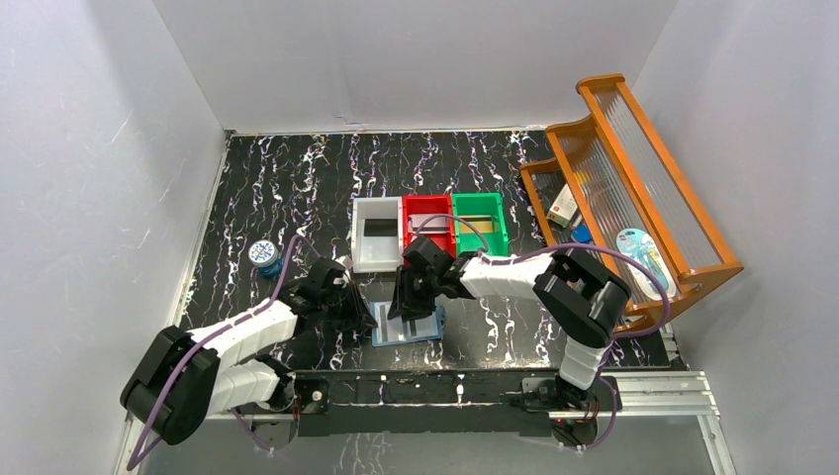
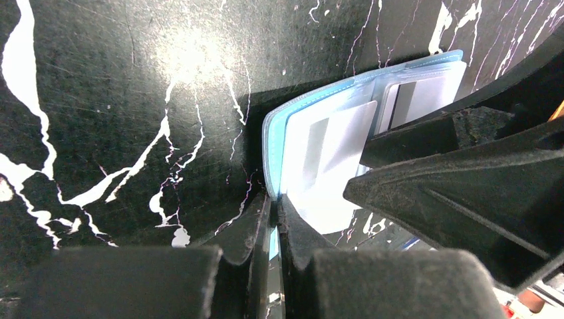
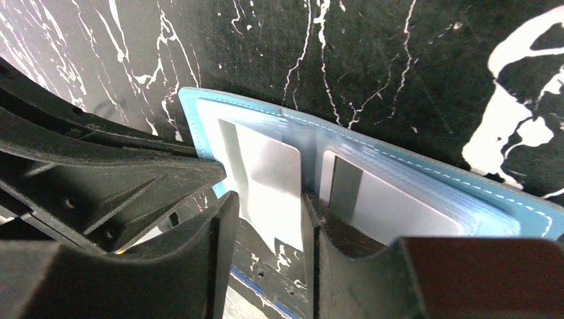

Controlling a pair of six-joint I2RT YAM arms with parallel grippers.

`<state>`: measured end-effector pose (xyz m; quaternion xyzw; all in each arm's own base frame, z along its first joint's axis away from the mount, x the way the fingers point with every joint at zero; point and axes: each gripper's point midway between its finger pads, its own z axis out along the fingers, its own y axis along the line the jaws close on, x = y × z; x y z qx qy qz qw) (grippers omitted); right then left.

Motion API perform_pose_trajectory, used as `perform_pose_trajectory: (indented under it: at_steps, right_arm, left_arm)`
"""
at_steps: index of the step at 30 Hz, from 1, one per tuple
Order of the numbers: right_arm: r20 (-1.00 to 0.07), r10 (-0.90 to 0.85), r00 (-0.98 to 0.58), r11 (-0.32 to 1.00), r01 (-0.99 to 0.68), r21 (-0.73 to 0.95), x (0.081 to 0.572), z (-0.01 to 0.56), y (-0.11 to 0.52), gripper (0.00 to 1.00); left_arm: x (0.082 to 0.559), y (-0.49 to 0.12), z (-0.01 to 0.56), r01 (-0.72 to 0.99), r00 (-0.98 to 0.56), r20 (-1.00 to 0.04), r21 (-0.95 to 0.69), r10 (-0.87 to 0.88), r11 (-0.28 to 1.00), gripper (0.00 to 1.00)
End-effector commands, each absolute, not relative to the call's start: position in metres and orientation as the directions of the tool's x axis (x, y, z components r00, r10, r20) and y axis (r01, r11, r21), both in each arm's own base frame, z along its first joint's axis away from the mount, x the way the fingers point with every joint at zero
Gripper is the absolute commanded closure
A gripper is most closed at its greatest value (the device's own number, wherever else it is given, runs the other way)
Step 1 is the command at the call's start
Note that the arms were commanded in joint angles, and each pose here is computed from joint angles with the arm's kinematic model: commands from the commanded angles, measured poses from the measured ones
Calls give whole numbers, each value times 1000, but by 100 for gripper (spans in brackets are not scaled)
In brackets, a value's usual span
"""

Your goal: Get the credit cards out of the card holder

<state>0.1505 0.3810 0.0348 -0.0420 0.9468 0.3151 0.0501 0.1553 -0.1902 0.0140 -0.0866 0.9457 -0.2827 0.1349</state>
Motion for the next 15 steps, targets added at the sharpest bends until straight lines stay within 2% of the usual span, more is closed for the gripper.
perform_pose_trajectory:
  at_steps: [1, 8, 15]
  right_arm:
    - [-128, -42, -991, 698, -121, 706, 146, 55, 401, 56]
    - [-124, -15, -992, 587, -109, 802, 147, 76, 403, 71]
    - [-135, -3, -991, 552, -114, 826, 148, 82, 403, 84]
  left_arm:
    - [128, -157, -16, -138, -966, -147, -407, -214, 903, 100]
    - [126, -157, -19, -142, -967, -139, -403, -214, 904, 100]
    - [127, -157, -19, -141, -966, -144, -405, -215, 903, 100]
